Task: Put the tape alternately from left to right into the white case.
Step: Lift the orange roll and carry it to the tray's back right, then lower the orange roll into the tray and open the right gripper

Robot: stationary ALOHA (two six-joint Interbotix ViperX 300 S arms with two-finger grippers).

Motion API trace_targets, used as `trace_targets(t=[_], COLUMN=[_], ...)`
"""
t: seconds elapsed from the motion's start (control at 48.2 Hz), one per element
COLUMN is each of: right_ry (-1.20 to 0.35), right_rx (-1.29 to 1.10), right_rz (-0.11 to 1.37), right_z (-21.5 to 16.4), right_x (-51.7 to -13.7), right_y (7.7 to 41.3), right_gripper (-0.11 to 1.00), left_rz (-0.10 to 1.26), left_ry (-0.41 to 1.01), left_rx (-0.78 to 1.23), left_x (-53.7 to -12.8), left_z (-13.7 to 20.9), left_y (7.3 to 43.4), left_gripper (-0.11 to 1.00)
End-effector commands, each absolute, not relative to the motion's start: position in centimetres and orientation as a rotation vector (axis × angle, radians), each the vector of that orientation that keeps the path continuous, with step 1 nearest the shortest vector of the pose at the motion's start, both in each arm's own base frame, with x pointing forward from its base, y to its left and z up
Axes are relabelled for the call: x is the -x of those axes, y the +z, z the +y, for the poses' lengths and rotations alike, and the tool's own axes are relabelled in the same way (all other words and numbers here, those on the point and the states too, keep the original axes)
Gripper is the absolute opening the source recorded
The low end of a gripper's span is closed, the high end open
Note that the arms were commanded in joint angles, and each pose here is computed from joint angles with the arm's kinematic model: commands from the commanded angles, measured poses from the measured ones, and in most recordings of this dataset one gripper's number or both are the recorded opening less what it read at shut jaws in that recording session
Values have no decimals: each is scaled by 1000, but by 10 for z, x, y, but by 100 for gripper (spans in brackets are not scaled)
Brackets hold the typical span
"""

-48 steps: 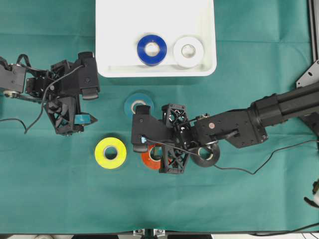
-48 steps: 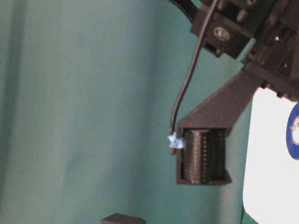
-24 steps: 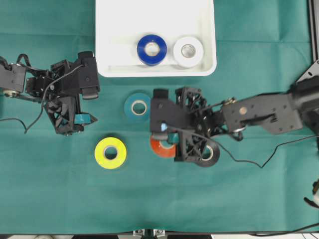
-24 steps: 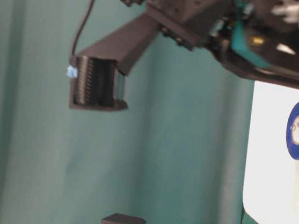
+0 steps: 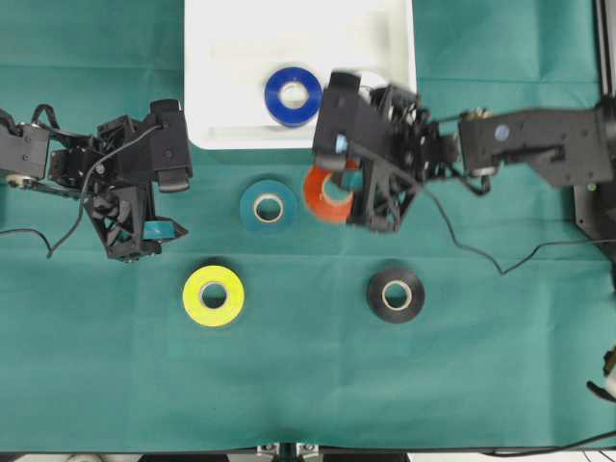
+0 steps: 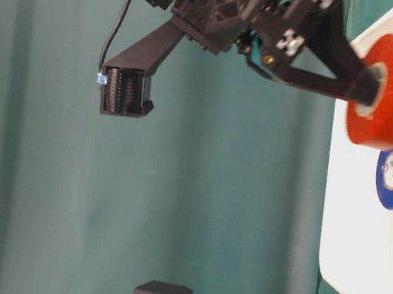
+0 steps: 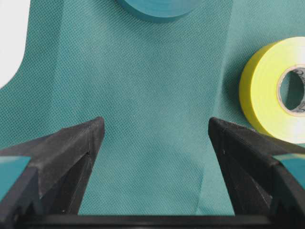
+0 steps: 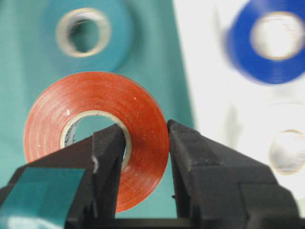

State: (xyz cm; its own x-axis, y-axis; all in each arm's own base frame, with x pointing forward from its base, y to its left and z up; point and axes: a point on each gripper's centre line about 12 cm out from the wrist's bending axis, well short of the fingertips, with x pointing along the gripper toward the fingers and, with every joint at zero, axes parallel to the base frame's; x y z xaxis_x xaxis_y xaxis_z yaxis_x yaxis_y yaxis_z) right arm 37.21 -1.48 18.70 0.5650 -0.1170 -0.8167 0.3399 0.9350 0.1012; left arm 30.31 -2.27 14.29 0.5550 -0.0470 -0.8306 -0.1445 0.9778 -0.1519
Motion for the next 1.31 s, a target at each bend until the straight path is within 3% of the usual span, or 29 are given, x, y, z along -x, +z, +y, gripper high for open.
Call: trace_targets(t=[0.0,0.643,1.287], right_ry=[-306,-498,-635], right_rx=[-268,-218,-298], right_rz=[882,861,839], right_z=[-33,-118,-200], right_x=[-371,-355,-343], right_y=[203,202,156], right_gripper=[28,28,28], left_rz=[955,957,946], left_ry=[58,58,57], left_rx=[219,219,219], left_x=[-306,-306,-307], left_z=[-22,-22,-22], left_y=[150,149,150], left_gripper=[68,68,68])
